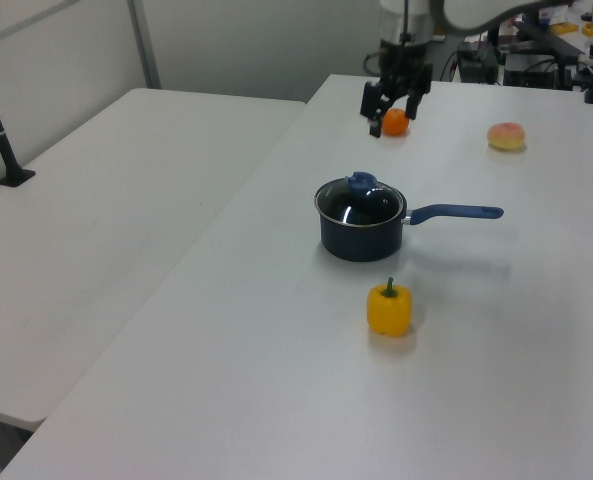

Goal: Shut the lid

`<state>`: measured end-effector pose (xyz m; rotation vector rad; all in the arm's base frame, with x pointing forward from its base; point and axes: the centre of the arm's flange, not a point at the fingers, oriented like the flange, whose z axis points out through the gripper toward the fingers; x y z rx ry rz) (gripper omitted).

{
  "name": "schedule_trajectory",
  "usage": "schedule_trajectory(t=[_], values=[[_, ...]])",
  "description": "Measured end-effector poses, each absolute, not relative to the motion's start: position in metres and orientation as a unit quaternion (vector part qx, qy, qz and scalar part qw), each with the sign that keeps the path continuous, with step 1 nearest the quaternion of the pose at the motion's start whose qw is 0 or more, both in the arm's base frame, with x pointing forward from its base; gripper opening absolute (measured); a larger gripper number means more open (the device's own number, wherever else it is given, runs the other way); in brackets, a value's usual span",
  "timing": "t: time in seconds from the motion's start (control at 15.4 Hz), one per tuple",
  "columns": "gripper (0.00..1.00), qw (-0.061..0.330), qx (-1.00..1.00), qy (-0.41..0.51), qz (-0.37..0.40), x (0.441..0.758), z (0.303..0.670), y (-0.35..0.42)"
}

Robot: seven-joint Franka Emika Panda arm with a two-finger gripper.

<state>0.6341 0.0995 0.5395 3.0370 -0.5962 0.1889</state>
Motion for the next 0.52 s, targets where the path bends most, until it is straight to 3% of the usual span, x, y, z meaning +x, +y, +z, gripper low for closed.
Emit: schedule_trajectory(t=[0.26, 0.52], values=[[1.0, 0.015, 0.979, -0.204, 0.013, 0.58, 0.595, 0.087], [1.0, -0.008, 0.987, -0.161, -0.016, 0.537, 0.623, 0.068]])
